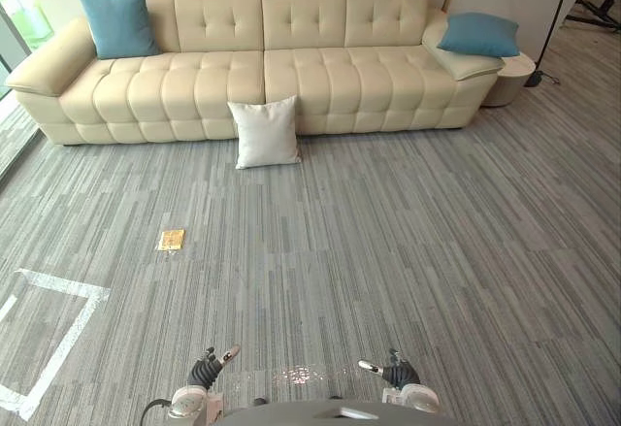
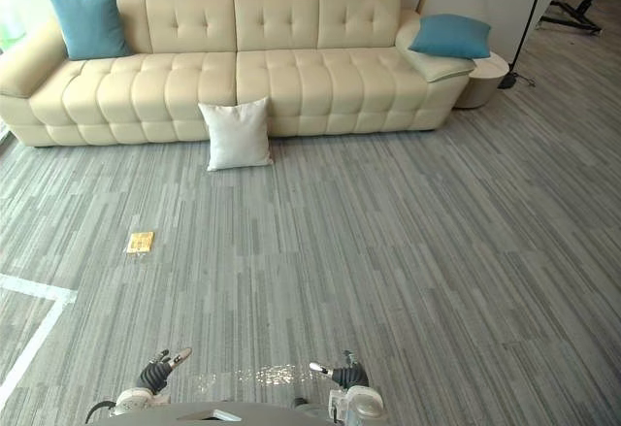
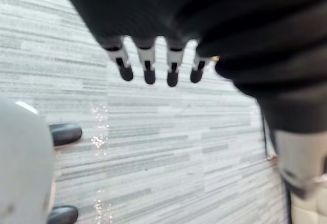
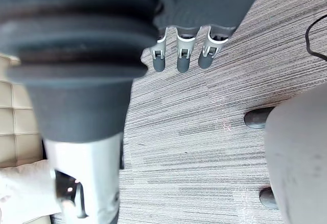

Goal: Pick up cushions and gather them together orderly.

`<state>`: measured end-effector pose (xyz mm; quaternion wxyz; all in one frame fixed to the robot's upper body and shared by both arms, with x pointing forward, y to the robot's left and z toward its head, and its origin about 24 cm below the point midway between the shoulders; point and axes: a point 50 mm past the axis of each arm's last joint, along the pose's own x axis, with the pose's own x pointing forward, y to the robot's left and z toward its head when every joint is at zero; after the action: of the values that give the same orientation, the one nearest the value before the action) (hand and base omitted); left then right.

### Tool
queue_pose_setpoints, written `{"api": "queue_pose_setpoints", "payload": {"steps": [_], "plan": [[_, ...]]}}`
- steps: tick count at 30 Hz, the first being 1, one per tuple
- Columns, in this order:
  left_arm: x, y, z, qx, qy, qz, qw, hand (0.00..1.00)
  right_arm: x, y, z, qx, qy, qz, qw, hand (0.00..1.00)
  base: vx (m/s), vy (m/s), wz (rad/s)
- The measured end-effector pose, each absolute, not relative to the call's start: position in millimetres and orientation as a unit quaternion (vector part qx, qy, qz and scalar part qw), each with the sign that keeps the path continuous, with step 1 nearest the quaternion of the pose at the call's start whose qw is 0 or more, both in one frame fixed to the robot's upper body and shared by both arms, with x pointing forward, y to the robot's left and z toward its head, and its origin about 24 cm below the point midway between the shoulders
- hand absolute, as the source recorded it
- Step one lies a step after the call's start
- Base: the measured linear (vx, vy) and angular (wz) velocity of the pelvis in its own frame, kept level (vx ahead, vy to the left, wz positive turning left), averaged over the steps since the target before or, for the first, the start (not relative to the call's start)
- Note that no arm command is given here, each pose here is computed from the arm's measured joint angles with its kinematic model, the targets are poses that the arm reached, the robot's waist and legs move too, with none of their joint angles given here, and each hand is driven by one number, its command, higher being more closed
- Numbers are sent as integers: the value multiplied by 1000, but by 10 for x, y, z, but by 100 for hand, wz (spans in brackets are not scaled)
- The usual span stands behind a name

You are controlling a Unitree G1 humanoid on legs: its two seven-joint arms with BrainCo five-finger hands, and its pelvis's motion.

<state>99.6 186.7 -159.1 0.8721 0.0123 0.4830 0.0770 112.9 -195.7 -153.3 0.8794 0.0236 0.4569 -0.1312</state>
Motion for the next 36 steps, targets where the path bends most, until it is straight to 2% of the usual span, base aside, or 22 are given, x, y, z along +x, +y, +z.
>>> {"api": "queue_pose_setpoints", "payload": {"steps": [36], "plan": [[1002,1876,-1596,7,488,76,870,0,1112,-1958,-1559,36,471,-142,870,0,1,-21,2]]}}
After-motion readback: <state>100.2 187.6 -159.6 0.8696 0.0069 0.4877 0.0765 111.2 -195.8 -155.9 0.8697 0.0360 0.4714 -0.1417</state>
